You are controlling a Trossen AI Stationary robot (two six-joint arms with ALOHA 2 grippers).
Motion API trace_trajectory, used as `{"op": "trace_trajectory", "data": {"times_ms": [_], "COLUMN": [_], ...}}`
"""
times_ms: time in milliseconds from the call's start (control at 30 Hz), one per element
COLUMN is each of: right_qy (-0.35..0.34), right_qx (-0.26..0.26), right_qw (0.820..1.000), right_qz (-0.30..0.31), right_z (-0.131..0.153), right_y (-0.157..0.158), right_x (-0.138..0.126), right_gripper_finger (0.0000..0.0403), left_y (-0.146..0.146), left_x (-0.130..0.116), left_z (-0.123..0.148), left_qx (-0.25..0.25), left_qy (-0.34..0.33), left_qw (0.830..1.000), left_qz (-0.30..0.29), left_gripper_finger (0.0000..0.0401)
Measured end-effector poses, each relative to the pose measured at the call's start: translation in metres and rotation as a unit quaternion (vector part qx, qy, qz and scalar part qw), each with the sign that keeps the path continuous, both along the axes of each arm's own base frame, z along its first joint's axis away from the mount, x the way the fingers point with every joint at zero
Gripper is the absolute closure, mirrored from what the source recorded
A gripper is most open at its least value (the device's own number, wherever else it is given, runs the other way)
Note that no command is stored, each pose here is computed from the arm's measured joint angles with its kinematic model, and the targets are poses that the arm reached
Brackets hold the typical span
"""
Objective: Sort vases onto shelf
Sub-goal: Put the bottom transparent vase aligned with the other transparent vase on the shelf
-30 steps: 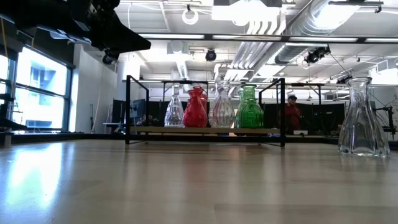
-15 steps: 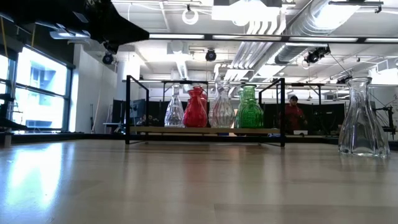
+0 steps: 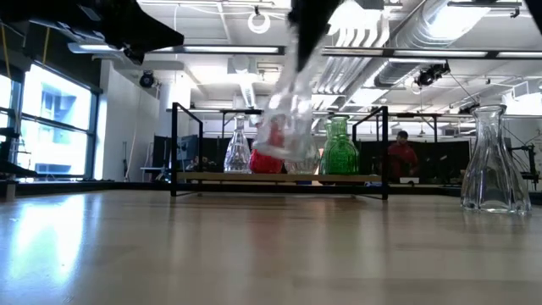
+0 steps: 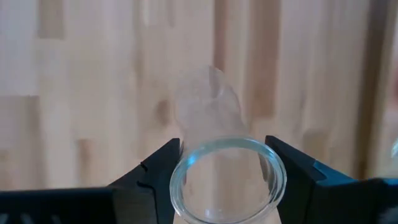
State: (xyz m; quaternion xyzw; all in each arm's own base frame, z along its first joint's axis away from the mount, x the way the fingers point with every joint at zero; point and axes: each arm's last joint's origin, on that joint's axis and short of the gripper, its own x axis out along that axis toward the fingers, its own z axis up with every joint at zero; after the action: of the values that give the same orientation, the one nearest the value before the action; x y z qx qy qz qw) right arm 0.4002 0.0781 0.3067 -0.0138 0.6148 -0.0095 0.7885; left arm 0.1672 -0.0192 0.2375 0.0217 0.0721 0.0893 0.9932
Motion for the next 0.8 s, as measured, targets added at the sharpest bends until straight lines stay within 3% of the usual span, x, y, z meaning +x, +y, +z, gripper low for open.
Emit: {"op": "trace_trajectory", "data": {"times_ms": [300, 567, 800], "right_qy": [0.005, -0.010, -0.002], "right_qx": [-0.039, -0.043, -0.054], "right_qw": [0.997, 0.998, 0.998], "right_qz": [0.070, 0.045, 0.030], "right_z": [-0.021, -0.033, -0.040], "right_y": [-0.066, -0.103, -0.115], "right_x": [0.049, 0.059, 0.061], "right_gripper_finger": [0.0231, 0.0231, 0.0227], "left_y": [0.003, 0.007, 0.007], "left_x": [-0.007, -0.006, -0.006], "left_z": [0.001, -0.003, -0.002], "left_qx": [-0.005, -0.020, -0.022], "left_qy": [0.007, 0.022, 0.018], "left_qw": [1.000, 0.999, 0.999], "left_qz": [0.008, 0.024, 0.024], "left_gripper_finger": [0.0401, 0.0401, 0.0401]}}
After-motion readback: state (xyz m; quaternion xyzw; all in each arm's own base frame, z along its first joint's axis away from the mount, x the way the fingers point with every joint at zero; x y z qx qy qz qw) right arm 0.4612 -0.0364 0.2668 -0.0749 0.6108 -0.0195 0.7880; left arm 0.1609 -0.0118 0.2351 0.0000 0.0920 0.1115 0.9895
